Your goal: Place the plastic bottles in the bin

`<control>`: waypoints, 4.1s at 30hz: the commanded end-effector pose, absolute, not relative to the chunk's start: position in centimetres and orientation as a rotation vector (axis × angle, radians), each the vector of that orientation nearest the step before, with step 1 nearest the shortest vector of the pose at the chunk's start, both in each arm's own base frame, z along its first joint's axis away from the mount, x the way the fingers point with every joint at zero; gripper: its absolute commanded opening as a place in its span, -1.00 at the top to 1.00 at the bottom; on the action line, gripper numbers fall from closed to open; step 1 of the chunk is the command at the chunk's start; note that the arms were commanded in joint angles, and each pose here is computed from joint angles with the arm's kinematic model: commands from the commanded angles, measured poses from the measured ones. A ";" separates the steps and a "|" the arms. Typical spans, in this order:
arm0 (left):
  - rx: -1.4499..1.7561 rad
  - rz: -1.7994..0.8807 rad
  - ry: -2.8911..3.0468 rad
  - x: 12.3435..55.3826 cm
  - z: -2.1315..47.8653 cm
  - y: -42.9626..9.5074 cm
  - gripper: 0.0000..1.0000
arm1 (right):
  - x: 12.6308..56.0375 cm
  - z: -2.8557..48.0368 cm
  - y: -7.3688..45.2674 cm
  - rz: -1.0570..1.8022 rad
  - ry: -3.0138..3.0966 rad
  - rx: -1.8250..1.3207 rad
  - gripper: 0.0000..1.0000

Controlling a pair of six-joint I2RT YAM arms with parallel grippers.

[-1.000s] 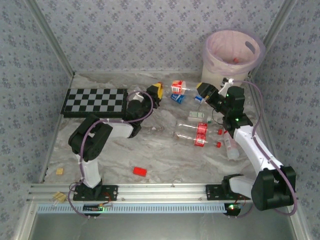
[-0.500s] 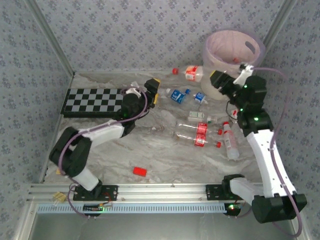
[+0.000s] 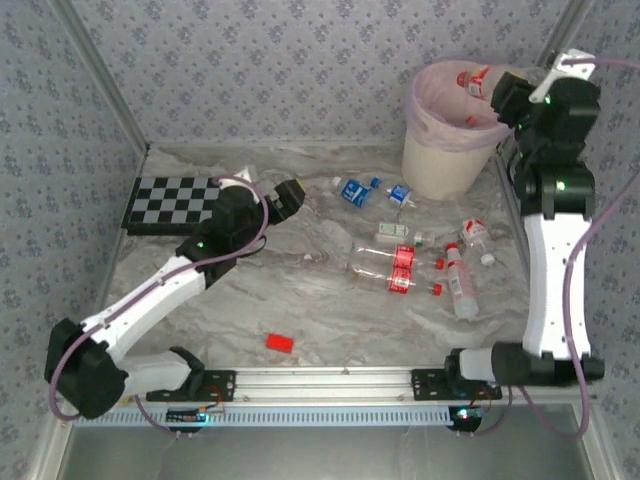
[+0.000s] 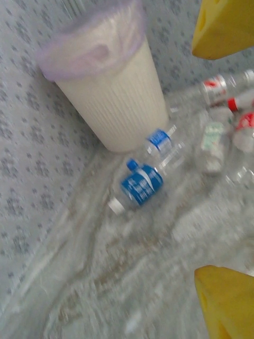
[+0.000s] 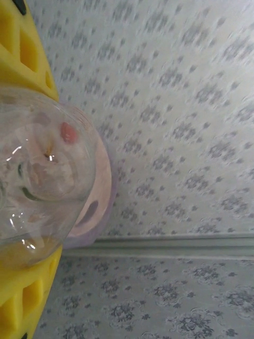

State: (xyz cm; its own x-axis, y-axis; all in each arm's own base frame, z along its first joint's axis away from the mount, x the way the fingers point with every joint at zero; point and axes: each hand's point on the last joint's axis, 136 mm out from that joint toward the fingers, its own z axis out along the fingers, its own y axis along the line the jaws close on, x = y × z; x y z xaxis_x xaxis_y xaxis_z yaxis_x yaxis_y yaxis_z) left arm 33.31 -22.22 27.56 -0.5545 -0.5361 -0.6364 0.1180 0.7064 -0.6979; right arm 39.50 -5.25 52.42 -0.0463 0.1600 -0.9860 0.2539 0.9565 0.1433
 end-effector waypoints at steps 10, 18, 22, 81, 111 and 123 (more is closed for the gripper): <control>-0.131 -0.648 2.133 26.6 24.3 -17.1 -0.97 | 47.1 47.1 -7.5 -0.410 1.869 0.208 0.49; -0.130 -0.588 2.107 25.6 24.5 -15.2 -0.97 | 53.1 42.4 -7.4 -0.462 2.005 0.132 0.51; -0.060 -0.532 2.103 25.6 26.2 -15.0 -0.97 | 55.8 38.8 -7.1 -0.450 2.074 0.081 0.53; 0.014 -0.642 2.195 27.3 24.2 -19.1 -1.00 | 52.7 25.5 -0.2 -0.046 2.546 0.014 -0.33; 0.053 -0.694 2.349 30.0 18.7 -23.5 -1.00 | 28.6 33.4 -4.0 -0.158 2.236 0.431 -0.95; 0.114 -0.721 2.399 30.2 17.0 -24.9 -0.99 | 26.2 13.8 -4.5 -0.102 2.666 0.620 -0.66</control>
